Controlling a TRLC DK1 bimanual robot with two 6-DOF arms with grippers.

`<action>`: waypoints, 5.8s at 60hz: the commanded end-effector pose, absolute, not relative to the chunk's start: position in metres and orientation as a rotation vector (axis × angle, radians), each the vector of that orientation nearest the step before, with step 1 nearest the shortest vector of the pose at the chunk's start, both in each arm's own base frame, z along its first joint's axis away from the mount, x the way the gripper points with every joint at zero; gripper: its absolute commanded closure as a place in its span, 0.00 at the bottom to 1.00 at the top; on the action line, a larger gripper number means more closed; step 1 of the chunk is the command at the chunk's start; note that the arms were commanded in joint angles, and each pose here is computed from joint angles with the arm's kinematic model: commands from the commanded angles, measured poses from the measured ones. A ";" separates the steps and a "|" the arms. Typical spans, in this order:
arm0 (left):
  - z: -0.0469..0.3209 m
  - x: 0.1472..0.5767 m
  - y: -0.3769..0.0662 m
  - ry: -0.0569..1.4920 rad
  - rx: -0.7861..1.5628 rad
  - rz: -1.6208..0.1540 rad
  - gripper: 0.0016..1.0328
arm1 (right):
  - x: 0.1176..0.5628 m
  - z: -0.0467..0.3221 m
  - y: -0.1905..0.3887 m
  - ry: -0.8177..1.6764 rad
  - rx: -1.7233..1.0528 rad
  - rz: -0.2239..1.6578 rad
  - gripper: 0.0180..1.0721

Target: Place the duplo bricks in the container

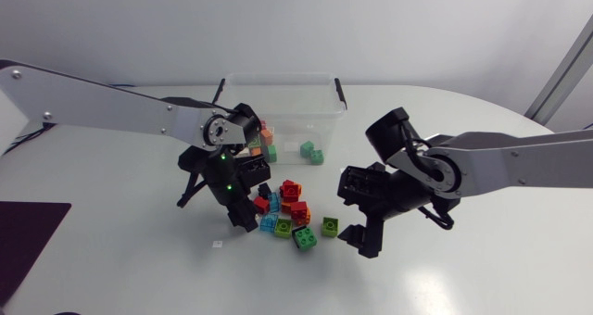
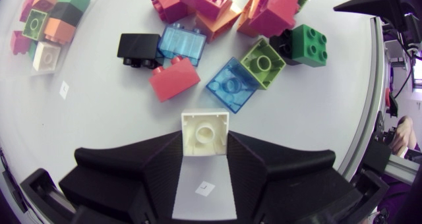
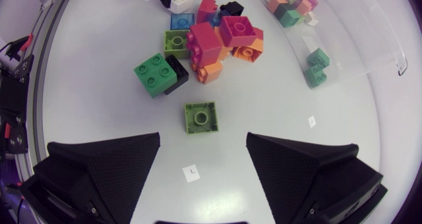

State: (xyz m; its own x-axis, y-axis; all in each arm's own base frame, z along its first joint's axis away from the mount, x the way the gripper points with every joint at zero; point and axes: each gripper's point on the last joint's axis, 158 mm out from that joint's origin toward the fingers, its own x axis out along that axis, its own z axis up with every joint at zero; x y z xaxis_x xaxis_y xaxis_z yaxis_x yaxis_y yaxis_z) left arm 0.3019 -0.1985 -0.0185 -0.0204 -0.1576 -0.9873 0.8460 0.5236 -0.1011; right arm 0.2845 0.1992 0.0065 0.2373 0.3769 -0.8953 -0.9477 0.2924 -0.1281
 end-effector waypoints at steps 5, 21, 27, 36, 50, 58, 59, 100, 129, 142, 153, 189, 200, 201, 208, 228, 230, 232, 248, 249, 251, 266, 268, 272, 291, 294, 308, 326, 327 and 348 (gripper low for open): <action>0.007 0.291 -0.188 1.340 0.670 -0.921 0.72 | 0.281 -0.006 0.210 0.903 -0.847 1.124 0.14; 0.072 0.298 -0.180 1.191 0.654 -0.886 0.72 | 0.287 -0.022 0.217 0.940 -0.846 1.142 0.21; 0.095 0.304 -0.179 1.140 0.645 -0.871 0.72 | 0.288 -0.027 0.219 0.946 -0.838 1.155 0.29; 0.132 0.316 -0.179 1.055 0.605 -0.858 0.72 | 0.287 -0.035 0.220 0.961 -0.838 1.164 0.35; 0.167 0.342 -0.183 0.954 0.506 -0.831 0.72 | 0.287 -0.043 0.224 0.967 -0.838 1.171 0.68; 0.177 0.363 -0.186 0.892 0.441 -0.801 0.72 | 0.284 -0.045 0.225 0.979 -0.830 1.181 0.75; 0.177 0.365 -0.186 0.889 0.437 -0.797 0.72 | 0.285 -0.044 0.225 0.978 -0.828 1.181 0.76; 0.164 0.511 -0.193 0.759 0.173 -0.624 0.67 | 0.333 0.066 0.206 0.815 -0.720 1.015 0.79; 0.190 0.504 -0.180 0.680 0.230 -0.595 0.04 | 0.413 0.176 0.215 0.606 -0.542 0.836 0.79; 0.197 0.457 -0.169 0.631 0.393 -0.658 0.05 | 0.441 0.208 0.224 0.536 -0.469 0.786 0.79; 0.178 0.414 -0.170 0.636 0.517 -0.751 0.04 | 0.462 0.211 0.232 0.537 -0.428 0.768 0.79; 0.082 0.339 -0.183 0.711 0.772 -1.028 0.05 | 0.525 0.179 0.262 0.586 -0.392 0.657 0.63; 0.065 0.339 -0.190 0.678 0.806 -1.051 0.04 | 0.542 0.166 0.263 0.598 -0.396 0.626 0.27; 0.064 0.339 -0.191 0.677 0.808 -1.053 0.04 | 0.543 0.168 0.263 0.596 -0.397 0.622 0.24; 0.054 0.338 -0.195 0.667 0.841 -1.081 0.04 | 0.542 0.180 0.261 0.579 -0.380 0.611 0.11; 0.036 0.335 -0.209 0.620 0.976 -1.192 0.06 | 0.499 0.224 0.239 0.519 -0.377 0.627 0.07; 0.033 0.334 -0.210 0.631 0.983 -1.207 0.06 | 0.492 0.224 0.238 0.519 -0.378 0.634 0.07; 0.028 0.333 -0.211 0.641 0.992 -1.223 0.06 | 0.486 0.225 0.235 0.518 -0.374 0.644 0.07; -0.002 0.339 -0.216 0.684 1.036 -1.291 0.07 | 0.434 0.210 0.221 0.539 -0.387 0.708 0.07; -0.004 0.339 -0.215 0.689 1.038 -1.294 0.07 | 0.432 0.209 0.220 0.540 -0.390 0.709 0.07; -0.008 0.340 -0.215 0.696 1.048 -1.300 0.07 | 0.426 0.206 0.219 0.545 -0.393 0.719 0.07; -0.022 0.342 -0.215 0.720 1.074 -1.337 0.11 | 0.389 0.173 0.210 0.593 -0.415 0.753 0.07; -0.023 0.342 -0.216 0.719 1.077 -1.341 0.12 | 0.384 0.167 0.209 0.607 -0.416 0.757 0.07; -0.025 0.340 -0.218 0.721 1.081 -1.350 0.15 | 0.374 0.153 0.207 0.645 -0.410 0.761 0.07; -0.039 0.332 -0.229 0.731 1.090 -1.398 0.49 | 0.320 0.100 0.202 0.898 -0.326 0.721 0.08; -0.041 0.330 -0.232 0.731 1.092 -1.407 0.62 | 0.310 0.096 0.205 0.940 -0.303 0.720 0.08; -0.040 0.326 -0.235 0.744 1.084 -1.412 0.79 | 0.286 0.085 0.225 1.084 -0.256 0.726 0.08; -0.031 0.316 -0.208 0.826 1.035 -1.390 0.81 | 0.284 0.055 0.256 1.213 -0.218 0.622 0.08; -0.030 0.315 -0.206 0.827 1.031 -1.387 0.81 | 0.284 0.054 0.257 1.216 -0.222 0.618 0.08; -0.012 0.306 -0.175 0.832 0.995 -1.318 0.81 | 0.299 0.017 0.265 1.354 -0.231 0.405 0.21</action>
